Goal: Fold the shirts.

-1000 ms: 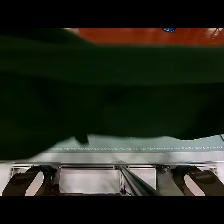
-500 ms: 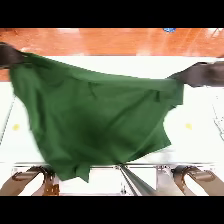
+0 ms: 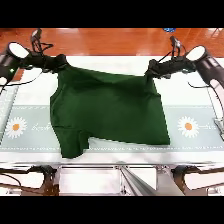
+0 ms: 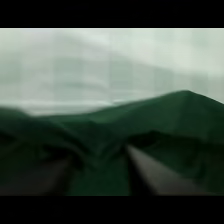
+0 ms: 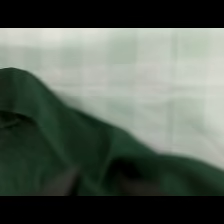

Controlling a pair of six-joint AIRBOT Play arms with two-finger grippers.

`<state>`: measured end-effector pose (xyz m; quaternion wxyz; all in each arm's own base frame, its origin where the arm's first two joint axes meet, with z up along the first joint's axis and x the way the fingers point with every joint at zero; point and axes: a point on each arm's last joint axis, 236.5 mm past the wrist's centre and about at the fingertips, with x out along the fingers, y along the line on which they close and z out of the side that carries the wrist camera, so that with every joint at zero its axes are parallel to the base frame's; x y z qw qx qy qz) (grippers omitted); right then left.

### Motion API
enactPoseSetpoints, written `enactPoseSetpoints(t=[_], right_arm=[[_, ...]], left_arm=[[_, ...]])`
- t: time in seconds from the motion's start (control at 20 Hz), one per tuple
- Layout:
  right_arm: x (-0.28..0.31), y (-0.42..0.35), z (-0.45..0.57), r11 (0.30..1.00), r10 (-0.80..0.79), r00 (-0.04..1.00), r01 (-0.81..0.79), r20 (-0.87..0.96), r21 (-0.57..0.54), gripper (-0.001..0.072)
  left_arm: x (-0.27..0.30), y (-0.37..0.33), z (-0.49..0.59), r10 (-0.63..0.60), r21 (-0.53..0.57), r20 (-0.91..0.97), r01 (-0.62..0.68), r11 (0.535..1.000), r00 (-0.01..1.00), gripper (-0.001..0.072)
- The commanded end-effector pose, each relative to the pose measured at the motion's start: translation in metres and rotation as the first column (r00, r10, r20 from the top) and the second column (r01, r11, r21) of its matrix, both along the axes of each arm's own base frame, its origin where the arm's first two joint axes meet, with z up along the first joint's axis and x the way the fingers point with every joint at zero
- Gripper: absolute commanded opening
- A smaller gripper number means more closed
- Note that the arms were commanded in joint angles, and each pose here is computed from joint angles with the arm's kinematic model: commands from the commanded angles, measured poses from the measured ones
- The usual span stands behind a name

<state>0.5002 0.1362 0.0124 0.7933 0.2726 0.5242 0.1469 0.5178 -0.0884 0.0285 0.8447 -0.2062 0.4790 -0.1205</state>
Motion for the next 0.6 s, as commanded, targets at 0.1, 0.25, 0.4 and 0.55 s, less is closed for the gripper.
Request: enactPoseSetpoints(t=[0.1,0.25,0.4,0.55], right_arm=[[-0.009,-0.048,0.004,0.995,0.004,0.992,0.009,-0.125,0.103,0.0408],[-0.074,-0.146,0.002,0.977,-0.121,0.947,0.061,-0.297,-0.204,0.0408],[-0.155,-0.219,-0.018,0.864,-0.318,0.875,0.108,-0.366,-0.492,0.0408],[-0.205,-0.194,-0.047,0.898,-0.306,0.9,0.163,-0.312,-0.408,0.0408]], left_arm=[[-0.032,0.051,-0.02,0.01,-0.009,-0.246,-0.013,1.0,0.969,0.0507],[-0.087,0.104,-0.021,0.0,-0.071,-0.415,-0.032,0.997,0.91,0.0507],[-0.145,0.118,-0.042,0.029,-0.146,-0.49,-0.115,0.983,0.871,0.0507],[-0.211,0.13,-0.078,0.089,-0.194,-0.597,-0.252,0.948,0.797,0.0507]])
